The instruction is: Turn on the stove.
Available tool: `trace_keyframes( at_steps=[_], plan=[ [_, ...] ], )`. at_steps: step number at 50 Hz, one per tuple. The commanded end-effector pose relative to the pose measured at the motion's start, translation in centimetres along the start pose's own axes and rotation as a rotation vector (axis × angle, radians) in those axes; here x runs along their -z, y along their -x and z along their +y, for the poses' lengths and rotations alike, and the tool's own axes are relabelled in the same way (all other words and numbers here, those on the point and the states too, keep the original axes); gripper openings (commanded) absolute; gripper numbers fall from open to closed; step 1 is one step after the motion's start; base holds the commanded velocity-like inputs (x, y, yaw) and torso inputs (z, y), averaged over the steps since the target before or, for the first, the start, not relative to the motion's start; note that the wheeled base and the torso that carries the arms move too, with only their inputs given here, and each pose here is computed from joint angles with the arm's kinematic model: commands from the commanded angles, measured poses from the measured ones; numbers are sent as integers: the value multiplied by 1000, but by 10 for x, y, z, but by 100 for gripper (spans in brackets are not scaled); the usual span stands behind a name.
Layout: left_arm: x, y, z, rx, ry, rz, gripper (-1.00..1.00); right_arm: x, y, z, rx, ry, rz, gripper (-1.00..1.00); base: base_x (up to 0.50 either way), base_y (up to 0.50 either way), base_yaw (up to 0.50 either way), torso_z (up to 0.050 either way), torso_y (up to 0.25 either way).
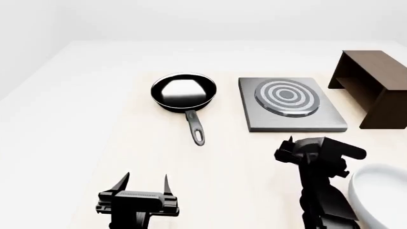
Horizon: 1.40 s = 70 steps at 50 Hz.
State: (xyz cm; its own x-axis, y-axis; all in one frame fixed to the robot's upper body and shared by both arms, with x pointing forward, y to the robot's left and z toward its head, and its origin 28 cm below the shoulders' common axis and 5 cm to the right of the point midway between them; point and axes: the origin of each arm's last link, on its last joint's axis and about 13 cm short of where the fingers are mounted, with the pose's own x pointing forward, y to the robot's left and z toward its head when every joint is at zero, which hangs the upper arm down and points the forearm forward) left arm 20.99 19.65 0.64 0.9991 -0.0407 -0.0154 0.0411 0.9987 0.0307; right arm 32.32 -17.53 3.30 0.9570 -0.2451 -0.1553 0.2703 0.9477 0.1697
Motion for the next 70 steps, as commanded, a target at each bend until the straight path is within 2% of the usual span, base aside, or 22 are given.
trace_keyframes(
  at_steps=[1, 5, 9, 14, 23, 45, 70],
  plan=[
    [-1, 1, 1, -2, 1, -3, 100, -4, 51, 12, -47, 81, -122, 100, 0, 0, 0, 0, 0],
    [-1, 1, 1, -4, 1, -4, 100, -2, 86, 21, -100, 139, -198, 100, 0, 0, 0, 0, 0],
    [-2, 2, 1, -4, 1, -5, 100, 3, 110, 28, -135, 193, -250, 100, 0, 0, 0, 0, 0],
    [-3, 3, 1, -3, 3, -7, 100, 10, 124, 34, -129, 263, -299, 100, 0, 0, 0, 0, 0],
    [-7, 8, 1, -2, 3, -25, 100, 12, 154, 40, -142, 312, -395, 100, 0, 0, 0, 0, 0],
    [-14, 18, 0, 5, 0, -62, 100, 14, 161, 40, -130, 317, -424, 100, 0, 0, 0, 0, 0],
    [-15, 17, 0, 5, -1, -65, 100, 14, 160, 41, -132, 327, -426, 100, 0, 0, 0, 0, 0]
  ],
)
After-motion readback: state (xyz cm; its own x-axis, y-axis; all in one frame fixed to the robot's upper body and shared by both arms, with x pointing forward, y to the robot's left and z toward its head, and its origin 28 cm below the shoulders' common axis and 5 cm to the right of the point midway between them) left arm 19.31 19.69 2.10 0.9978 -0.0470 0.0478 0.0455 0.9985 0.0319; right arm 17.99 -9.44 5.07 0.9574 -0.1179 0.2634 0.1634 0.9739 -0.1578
